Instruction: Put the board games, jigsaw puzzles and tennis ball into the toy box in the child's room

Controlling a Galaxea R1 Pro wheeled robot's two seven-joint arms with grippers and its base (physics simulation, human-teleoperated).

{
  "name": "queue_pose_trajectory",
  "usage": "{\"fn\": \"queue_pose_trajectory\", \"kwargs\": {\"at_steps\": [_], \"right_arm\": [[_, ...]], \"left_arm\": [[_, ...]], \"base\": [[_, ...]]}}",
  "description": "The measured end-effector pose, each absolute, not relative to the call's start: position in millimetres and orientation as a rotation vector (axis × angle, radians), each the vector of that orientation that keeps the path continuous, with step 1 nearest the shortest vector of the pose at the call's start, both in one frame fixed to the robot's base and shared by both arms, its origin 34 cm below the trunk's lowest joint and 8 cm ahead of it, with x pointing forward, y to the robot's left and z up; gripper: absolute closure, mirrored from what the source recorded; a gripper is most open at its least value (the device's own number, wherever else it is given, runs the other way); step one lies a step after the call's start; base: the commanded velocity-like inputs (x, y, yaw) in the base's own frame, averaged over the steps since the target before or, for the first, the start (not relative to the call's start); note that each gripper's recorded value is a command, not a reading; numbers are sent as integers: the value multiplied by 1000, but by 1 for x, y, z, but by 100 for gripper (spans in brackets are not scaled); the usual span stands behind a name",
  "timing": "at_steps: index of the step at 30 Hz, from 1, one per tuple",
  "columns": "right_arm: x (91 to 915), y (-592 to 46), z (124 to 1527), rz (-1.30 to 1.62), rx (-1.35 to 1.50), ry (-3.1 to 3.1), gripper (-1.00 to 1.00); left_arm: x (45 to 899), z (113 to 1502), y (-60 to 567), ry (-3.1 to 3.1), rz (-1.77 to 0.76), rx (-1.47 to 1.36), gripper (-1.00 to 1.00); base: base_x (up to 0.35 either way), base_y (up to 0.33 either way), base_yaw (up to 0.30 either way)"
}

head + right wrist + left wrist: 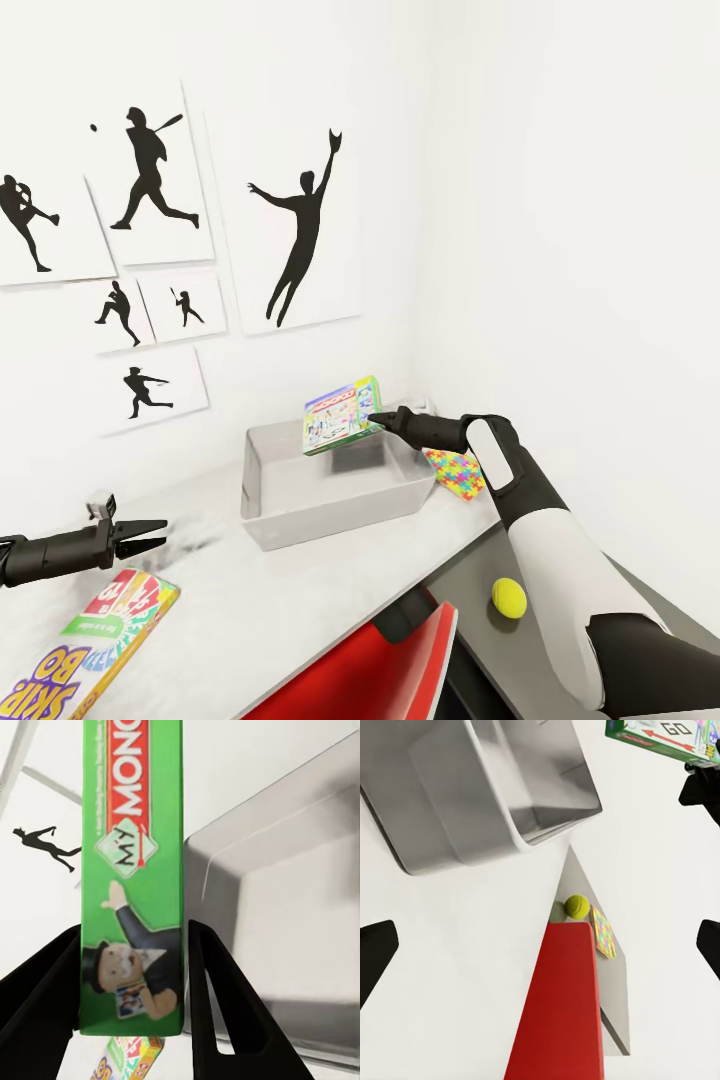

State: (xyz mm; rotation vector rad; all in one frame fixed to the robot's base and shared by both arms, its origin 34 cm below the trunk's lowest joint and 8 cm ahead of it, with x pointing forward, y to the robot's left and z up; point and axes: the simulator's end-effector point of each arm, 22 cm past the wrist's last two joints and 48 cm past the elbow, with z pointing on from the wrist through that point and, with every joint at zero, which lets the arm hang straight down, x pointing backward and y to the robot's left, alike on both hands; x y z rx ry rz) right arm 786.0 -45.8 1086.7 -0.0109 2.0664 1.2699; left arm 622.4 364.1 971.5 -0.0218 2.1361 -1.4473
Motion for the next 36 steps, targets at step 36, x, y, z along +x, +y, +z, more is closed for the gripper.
{"fn": "queue_pose_trajectory", "kwargs": {"at_steps": [36], "right_arm": [[790,-56,1092,1250,-7,2071,100]], "left_arm": [[622,973,364,2133,-1446,-19,-100]], "base": [[0,0,52]]}}
